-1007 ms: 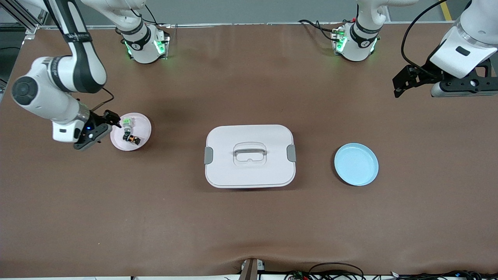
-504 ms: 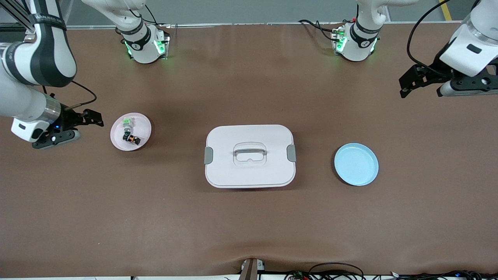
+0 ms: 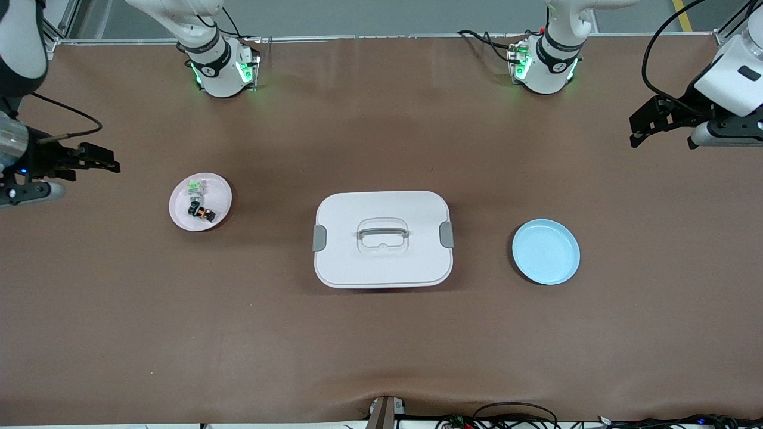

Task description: Transfer orange switch to right arm and place

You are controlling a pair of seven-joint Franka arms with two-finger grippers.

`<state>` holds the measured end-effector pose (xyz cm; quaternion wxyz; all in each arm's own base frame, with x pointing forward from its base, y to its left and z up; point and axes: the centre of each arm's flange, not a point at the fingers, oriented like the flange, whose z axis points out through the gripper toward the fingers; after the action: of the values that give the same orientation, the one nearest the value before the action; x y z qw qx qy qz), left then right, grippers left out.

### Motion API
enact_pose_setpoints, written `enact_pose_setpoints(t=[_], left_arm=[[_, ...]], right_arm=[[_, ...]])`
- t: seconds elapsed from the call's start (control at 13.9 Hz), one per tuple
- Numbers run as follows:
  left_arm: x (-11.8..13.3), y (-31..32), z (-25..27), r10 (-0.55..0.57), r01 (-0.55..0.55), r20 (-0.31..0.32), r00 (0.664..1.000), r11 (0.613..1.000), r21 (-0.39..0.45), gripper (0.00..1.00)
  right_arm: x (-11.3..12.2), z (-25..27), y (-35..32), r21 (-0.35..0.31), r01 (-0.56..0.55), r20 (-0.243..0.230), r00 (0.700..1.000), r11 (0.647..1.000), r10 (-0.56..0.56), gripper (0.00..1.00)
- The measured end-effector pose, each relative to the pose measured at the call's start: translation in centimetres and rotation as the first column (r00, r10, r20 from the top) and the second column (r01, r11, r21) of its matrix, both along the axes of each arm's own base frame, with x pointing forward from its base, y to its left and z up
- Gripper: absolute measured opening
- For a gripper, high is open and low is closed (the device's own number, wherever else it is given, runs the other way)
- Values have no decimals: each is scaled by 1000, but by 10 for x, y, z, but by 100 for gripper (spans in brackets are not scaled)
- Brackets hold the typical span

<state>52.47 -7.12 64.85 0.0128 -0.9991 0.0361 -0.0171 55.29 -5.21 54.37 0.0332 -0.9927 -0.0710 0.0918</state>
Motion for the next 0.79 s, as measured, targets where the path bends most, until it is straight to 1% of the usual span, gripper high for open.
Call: enact_pose_setpoints(t=[0.36, 0.5, 0.65, 0.79], left_arm=[[-4, 2, 5, -33, 33, 2, 999, 999, 2, 100], [-5, 6, 7, -32, 32, 5, 999, 999, 2, 100], [-5, 8, 8, -31, 31, 6, 999, 1000, 2, 100], [-5, 8, 10, -32, 31, 11, 999, 1000, 2, 100]], right_arm=[[-3, 23, -15, -4, 57, 6, 998, 998, -57, 100], [-4, 30, -12, -21, 139, 12, 990, 990, -139, 100], [-7, 38, -6, -36, 219, 23, 976, 975, -219, 100], [-9, 44, 0, -41, 244, 30, 970, 969, -243, 100]])
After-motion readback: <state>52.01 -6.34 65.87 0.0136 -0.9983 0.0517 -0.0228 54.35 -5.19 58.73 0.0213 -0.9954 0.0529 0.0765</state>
